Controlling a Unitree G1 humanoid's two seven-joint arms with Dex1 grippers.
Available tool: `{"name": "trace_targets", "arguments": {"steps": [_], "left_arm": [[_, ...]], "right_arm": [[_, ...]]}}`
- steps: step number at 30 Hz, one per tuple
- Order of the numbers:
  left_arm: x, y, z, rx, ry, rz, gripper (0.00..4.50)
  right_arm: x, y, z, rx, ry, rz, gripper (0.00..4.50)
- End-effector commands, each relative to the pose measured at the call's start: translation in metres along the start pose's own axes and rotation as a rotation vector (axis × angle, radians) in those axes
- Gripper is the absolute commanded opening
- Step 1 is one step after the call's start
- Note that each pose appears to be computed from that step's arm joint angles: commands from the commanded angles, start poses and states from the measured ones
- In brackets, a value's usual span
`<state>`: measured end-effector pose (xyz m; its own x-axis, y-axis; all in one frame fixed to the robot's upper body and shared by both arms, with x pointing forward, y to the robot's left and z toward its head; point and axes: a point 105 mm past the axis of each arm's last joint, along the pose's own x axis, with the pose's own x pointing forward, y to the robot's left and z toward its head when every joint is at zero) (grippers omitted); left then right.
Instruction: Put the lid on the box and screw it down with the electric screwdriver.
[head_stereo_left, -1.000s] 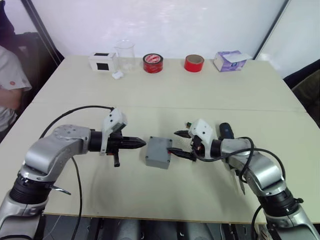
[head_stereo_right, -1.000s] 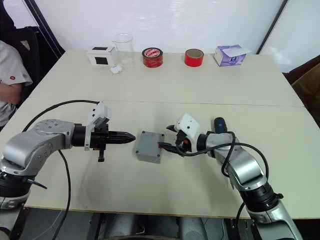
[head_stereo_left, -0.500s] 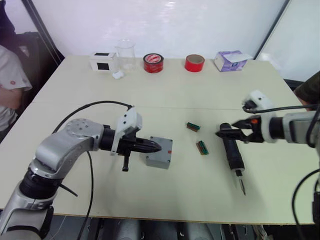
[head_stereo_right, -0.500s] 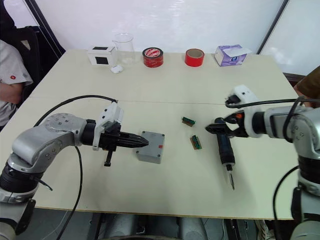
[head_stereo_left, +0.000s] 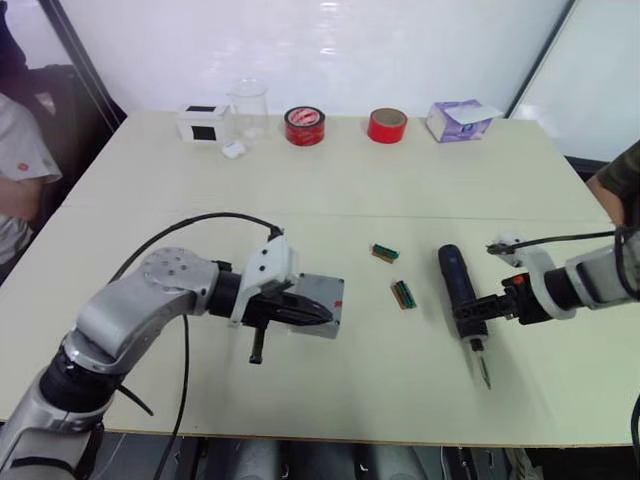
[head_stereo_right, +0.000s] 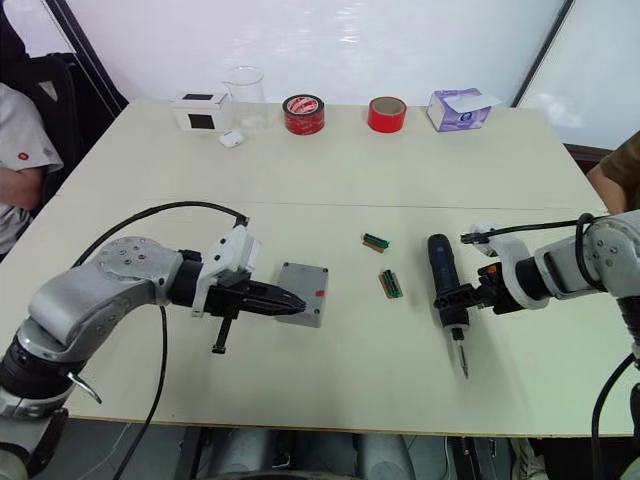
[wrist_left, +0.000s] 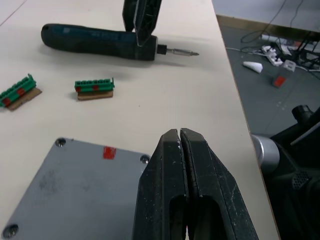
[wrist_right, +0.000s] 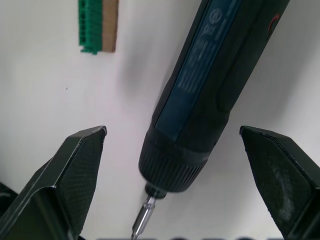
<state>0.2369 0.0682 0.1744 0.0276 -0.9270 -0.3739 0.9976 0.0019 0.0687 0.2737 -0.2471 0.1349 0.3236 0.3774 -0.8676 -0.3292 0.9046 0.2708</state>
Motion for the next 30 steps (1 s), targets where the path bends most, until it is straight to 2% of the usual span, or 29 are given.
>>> {"name": "trace_targets", "arguments": {"steps": [1, 8, 11, 13, 14, 16, 18, 20, 22, 24, 27, 30], "left_arm": [[-0.004, -0.004, 0.006, 0.02, -0.016, 0.02, 0.0], [-0.011, -0.01, 0.0, -0.017, -0.001, 0.064, 0.0], [-0.014, -0.011, -0.001, -0.025, -0.001, 0.082, 0.0], [-0.016, -0.01, -0.001, -0.032, 0.002, 0.095, 0.0], [-0.018, -0.01, -0.002, -0.035, 0.005, 0.101, 0.0], [-0.02, -0.01, -0.003, -0.04, 0.009, 0.109, 0.0], [-0.023, -0.008, -0.005, -0.044, 0.013, 0.118, 0.0], [-0.026, -0.005, -0.006, -0.047, 0.018, 0.127, 0.0], [-0.03, -0.001, -0.008, -0.054, 0.022, 0.138, 0.0], [-0.036, 0.007, -0.011, -0.064, 0.028, 0.158, 0.0], [-0.043, 0.018, -0.015, -0.071, 0.034, 0.183, 0.0], [-0.047, 0.026, -0.014, -0.08, 0.02, 0.188, 0.0]], "right_arm": [[0.004, 0.0, 0.006, 0.01, 0.018, -0.004, 4.47], [0.022, -0.005, -0.002, 0.018, 0.131, -0.03, 4.47], [0.028, -0.006, -0.003, 0.008, 0.154, -0.048, 3.83], [0.03, -0.007, -0.003, 0.002, 0.165, -0.054, 3.06], [0.031, -0.008, -0.005, -0.004, 0.173, -0.062, 2.86], [0.032, -0.01, -0.008, -0.01, 0.184, -0.074, 2.05], [0.031, -0.011, -0.01, -0.01, 0.183, -0.078, 1.82], [0.03, -0.013, -0.007, -0.003, 0.162, -0.086, 1.82], [0.025, -0.019, 0.006, 0.011, 0.092, -0.114, 1.82], [0.016, -0.026, 0.032, -0.012, -0.039, -0.154, 1.82], [-0.01, -0.032, 0.071, -0.07, -0.271, -0.197, 1.82], [-0.038, -0.025, 0.104, -0.13, -0.532, -0.185, 1.82]]}}
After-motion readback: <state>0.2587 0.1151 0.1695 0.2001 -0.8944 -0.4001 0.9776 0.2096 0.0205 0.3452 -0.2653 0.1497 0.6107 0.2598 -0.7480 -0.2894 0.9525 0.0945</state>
